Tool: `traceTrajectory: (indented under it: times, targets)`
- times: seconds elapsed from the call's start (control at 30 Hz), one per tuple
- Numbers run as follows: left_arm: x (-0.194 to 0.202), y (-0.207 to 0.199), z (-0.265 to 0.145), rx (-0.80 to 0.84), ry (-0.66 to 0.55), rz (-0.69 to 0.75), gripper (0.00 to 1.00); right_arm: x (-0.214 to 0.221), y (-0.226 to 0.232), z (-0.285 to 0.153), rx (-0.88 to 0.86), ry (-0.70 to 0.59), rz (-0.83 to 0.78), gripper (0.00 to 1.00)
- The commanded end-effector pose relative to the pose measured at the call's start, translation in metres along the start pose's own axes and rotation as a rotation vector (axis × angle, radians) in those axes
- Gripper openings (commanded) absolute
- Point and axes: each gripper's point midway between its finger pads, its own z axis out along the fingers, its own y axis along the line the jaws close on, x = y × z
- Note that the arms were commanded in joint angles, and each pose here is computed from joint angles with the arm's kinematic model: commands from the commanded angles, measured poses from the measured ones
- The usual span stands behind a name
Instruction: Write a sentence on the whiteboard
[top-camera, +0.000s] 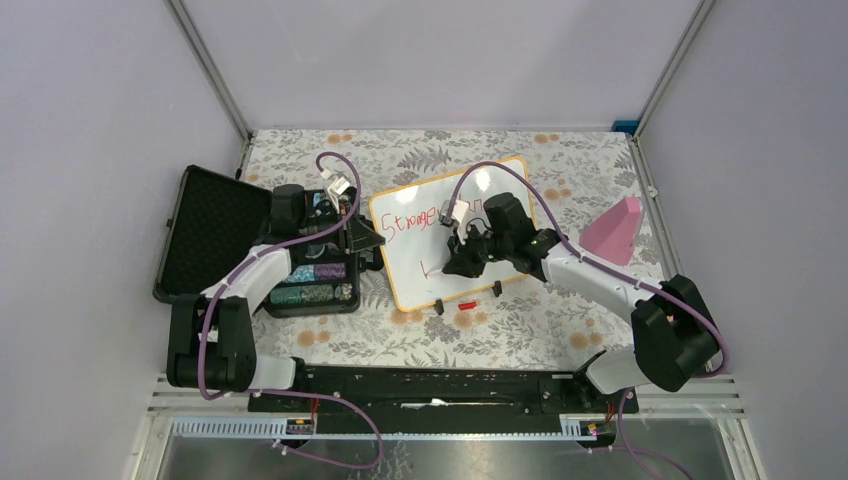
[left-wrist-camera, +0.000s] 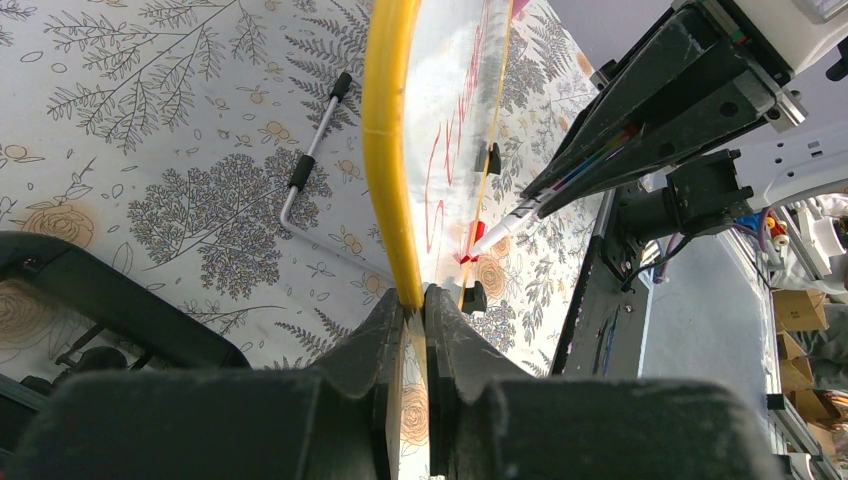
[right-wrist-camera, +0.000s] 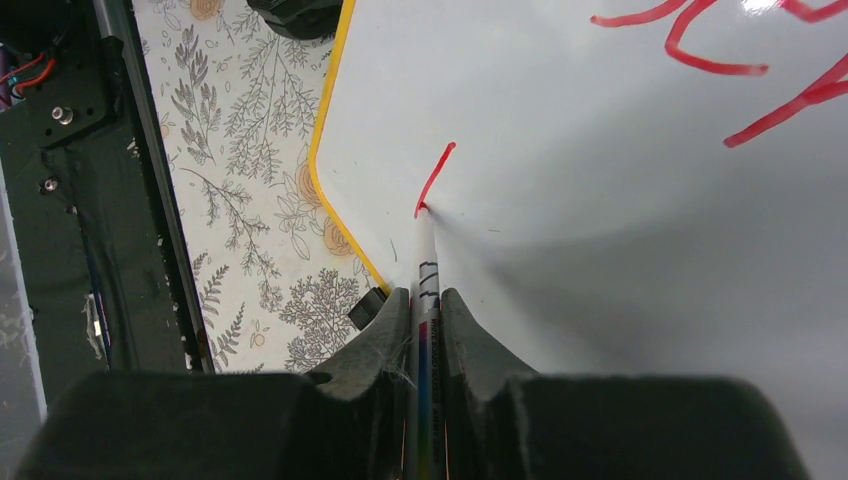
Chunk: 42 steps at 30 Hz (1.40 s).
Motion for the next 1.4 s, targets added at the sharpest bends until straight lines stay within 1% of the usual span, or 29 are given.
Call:
traceTrajectory:
  times: [0.0, 0.2, 0.63, 1.37]
  targets:
    - [-0.012, 0.005, 0.001, -0.023, -0.015, 0.09, 0.0, -0.028, -0.006, -0.002, 0.032, -0.056, -0.034, 0.0]
    - [-0.013, 0.004, 0.0, -0.022, -0.014, 0.092, 0.0, -0.033, -0.01, -0.003, 0.05, -0.062, -0.04, 0.0]
    - [-0.011, 0.004, 0.001, -0.023, -0.011, 0.089, 0.0, -0.021, -0.018, -0.015, 0.085, -0.04, -0.032, 0.0]
    - [-0.012, 0.005, 0.0, -0.028, -0.012, 0.092, 0.0, 0.001, -0.011, -0.011, 0.045, 0.001, -0.009, 0.0]
